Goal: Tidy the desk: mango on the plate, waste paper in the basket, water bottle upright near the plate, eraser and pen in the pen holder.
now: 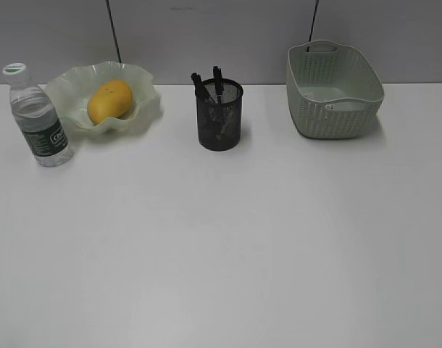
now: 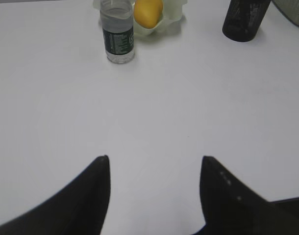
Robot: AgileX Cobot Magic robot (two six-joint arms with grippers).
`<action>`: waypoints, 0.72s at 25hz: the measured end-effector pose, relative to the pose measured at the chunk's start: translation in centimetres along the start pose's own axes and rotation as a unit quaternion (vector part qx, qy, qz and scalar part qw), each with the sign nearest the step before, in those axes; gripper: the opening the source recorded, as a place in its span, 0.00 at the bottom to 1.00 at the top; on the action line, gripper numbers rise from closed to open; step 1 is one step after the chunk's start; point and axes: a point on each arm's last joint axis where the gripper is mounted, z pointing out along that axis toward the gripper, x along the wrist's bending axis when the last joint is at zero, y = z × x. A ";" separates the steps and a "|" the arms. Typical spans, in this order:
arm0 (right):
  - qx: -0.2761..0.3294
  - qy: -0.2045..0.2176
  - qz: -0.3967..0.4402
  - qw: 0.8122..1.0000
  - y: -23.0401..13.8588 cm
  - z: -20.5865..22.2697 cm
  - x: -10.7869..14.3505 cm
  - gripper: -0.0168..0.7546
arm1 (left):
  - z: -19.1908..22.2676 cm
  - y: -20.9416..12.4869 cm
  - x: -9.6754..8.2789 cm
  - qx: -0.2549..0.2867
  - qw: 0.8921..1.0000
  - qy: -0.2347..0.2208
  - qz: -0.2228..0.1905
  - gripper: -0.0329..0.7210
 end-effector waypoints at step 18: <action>-0.014 -0.079 0.040 0.996 -0.2 -0.5 0.1 0.64 | -0.9 -0.5 -0.1 -0.039 0.995 0.076 -0.041 0.63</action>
